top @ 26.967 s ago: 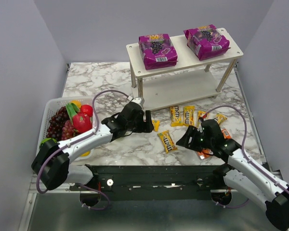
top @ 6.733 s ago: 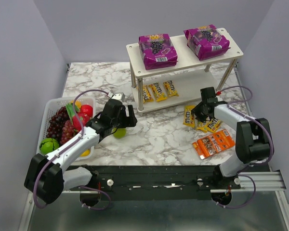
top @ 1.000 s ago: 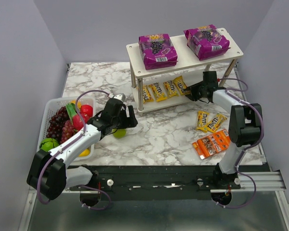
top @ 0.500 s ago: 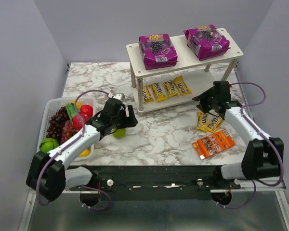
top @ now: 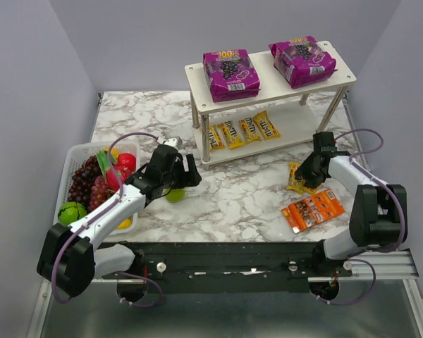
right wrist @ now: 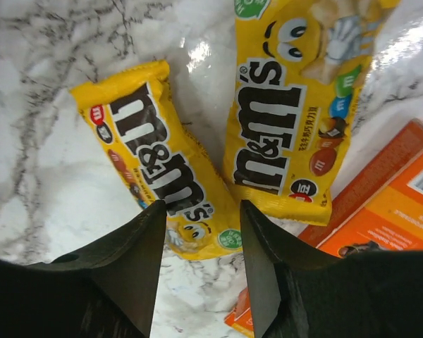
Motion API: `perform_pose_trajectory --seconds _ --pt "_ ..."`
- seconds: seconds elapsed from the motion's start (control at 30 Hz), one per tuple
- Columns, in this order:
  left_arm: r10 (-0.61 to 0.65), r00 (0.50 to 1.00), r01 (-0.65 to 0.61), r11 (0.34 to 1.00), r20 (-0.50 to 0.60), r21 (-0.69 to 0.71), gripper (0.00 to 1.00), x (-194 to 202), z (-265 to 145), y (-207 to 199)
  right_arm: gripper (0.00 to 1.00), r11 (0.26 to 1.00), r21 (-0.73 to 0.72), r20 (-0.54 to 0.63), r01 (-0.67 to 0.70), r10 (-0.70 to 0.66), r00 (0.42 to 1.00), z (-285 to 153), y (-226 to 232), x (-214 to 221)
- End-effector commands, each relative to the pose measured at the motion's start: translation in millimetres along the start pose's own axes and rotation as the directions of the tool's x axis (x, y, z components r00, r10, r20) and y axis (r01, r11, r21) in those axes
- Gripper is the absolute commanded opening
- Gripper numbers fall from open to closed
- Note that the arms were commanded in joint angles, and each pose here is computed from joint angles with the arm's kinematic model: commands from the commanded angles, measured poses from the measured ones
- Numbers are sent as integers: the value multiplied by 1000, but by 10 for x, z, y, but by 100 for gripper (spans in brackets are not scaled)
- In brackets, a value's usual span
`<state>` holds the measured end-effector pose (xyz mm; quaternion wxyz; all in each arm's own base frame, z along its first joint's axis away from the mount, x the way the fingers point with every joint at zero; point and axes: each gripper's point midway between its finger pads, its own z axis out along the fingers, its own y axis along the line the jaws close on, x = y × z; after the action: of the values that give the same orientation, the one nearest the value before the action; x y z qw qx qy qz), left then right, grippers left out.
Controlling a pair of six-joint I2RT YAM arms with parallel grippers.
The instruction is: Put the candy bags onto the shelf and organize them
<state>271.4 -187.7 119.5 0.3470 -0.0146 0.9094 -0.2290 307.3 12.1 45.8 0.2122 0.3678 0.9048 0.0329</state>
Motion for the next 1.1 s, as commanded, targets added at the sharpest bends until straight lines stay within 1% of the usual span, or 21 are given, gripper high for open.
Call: perform_pose_trajectory --seconds 0.0,0.07,0.17,0.2,0.4,0.5,0.6,0.63,0.7,0.73,0.83,0.87,0.9,0.93,1.0,1.03,1.07 --pt "-4 1000 4 1000 8 23 89 1 -13 -21 54 992 -57 -65 110 -114 991 26 129 41" --pt "-8 1000 8 1000 8 20 89 6 -16 -10 54 988 -91 -107 128 -137 985 73 185 111" --pt "-9 1000 9 1000 6 21 89 23 -16 -3 47 980 -124 -169 155 -175 970 143 214 229" --pt "-8 1000 8 1000 8 18 89 17 -14 0 41 978 -134 -175 162 -185 967 149 227 246" --pt "-2 1000 2 1000 14 13 89 -21 -12 -5 33 942 -206 -242 265 -311 919 146 330 640" --pt "0 1000 0 1000 11 16 89 -23 -5 -15 33 911 -261 -270 320 -387 882 96 411 899" --pt "-2 1000 2 1000 9 19 89 -24 4 -22 33 850 -337 -278 405 -501 820 -5 534 1206" --pt "0 1000 0 1000 7 21 89 -21 3 -26 33 801 -381 -269 461 -573 774 -58 596 1361" --pt "0 1000 0 1000 1 23 89 -5 13 -25 33 728 -477 -274 493 -656 703 -166 691 1586" --pt "0 1000 0 1000 0 24 89 -4 17 -27 33 661 -523 -253 539 -724 642 -224 722 1740" --pt "-2 1000 2 999 -5 32 89 4 22 -41 34 552 -597 -198 582 -805 559 -354 803 1921" --pt "-2 1000 2 999 -10 34 89 14 27 -44 34 541 -604 -185 586 -810 557 -374 821 1920" --pt "-2 1000 2 999 -8 37 89 7 25 -52 35 536 -599 -156 595 -807 570 -407 857 1868" --pt "-2 1000 2 999 -9 36 89 9 28 -50 39 547 -585 -145 598 -797 587 -419 876 1831" --pt "-5 1000 5 999 -12 40 89 16 33 -57 43 538 -580 -81 612 -786 613 -505 970 1714" --pt "-6 1000 7 999 -15 42 89 25 37 -58 47 549 -575 -71 607 -772 631 -541 999 1683" --pt "-6 1000 7 999 -16 46 89 23 34 -68 49 550 -573 -56 608 -766 640 -567 1028 1647"
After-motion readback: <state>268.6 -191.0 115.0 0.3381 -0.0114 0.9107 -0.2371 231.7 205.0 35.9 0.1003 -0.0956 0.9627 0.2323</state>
